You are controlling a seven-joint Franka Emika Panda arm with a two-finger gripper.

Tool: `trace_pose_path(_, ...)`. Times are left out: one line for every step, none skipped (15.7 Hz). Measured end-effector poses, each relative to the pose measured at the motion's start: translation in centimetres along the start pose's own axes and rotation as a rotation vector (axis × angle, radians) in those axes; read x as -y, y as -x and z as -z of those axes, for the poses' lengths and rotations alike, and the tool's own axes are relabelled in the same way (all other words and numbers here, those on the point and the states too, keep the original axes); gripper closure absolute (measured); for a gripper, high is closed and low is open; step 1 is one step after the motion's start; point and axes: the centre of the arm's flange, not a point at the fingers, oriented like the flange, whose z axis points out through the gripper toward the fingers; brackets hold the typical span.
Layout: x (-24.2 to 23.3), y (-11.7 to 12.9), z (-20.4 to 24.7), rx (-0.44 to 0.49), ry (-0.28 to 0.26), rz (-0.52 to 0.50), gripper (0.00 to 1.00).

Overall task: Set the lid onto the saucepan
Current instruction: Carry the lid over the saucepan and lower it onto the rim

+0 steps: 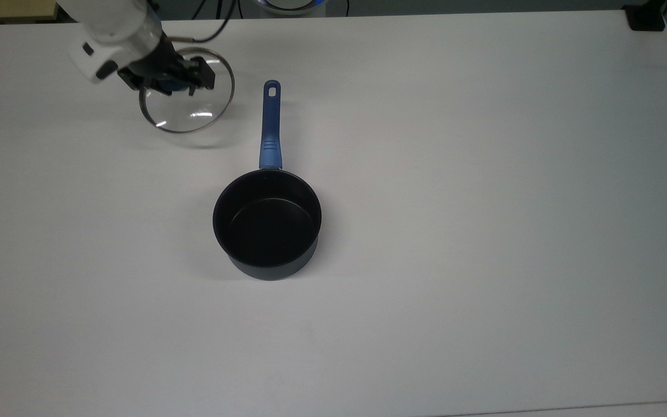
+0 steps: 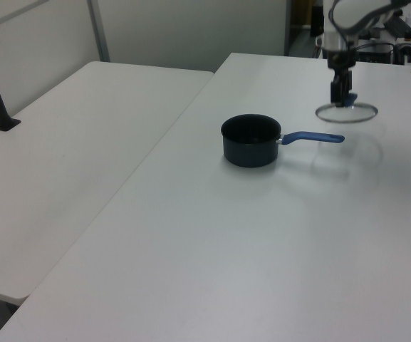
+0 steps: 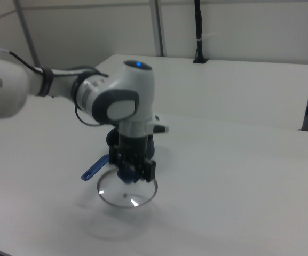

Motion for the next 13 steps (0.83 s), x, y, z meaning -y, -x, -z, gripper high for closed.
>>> trace_pose_path(0.1,-0.1,1.6,-0.015,0.002,0.003,0.57)
trace_pose_path(0.3,-0.3,3.5,-0.035,0.006,0.006,0.57)
trace_pose_path(0.4,-0.6,5.4,-0.058,0.013,0.006,0.57)
trace_pose_path(0.7,-1.0,7.3,-0.084,0.02,-0.01,0.57)
trace_pose_path(1.2,-1.5,8.9,-0.113,0.028,-0.037,0.57)
trace_pose_path(2.1,-2.4,10.2,-0.139,0.035,-0.071,0.57)
trace_pose_path(3.4,-3.6,10.9,-0.156,0.041,-0.11,0.57)
trace_pose_path(4.8,-5.0,11.0,-0.167,0.044,-0.152,0.57)
trace_pose_path(6.3,-6.6,10.9,-0.175,0.046,-0.194,0.57)
trace_pose_path(7.8,-8.3,10.4,-0.19,0.045,-0.237,0.57)
trace_pose_path(9.3,-10.1,9.8,-0.211,0.043,-0.273,0.57)
trace_pose_path(10.6,-11.7,8.8,-0.232,0.041,-0.303,0.57)
trace_pose_path(11.6,-13.0,7.7,-0.25,0.04,-0.331,0.57)
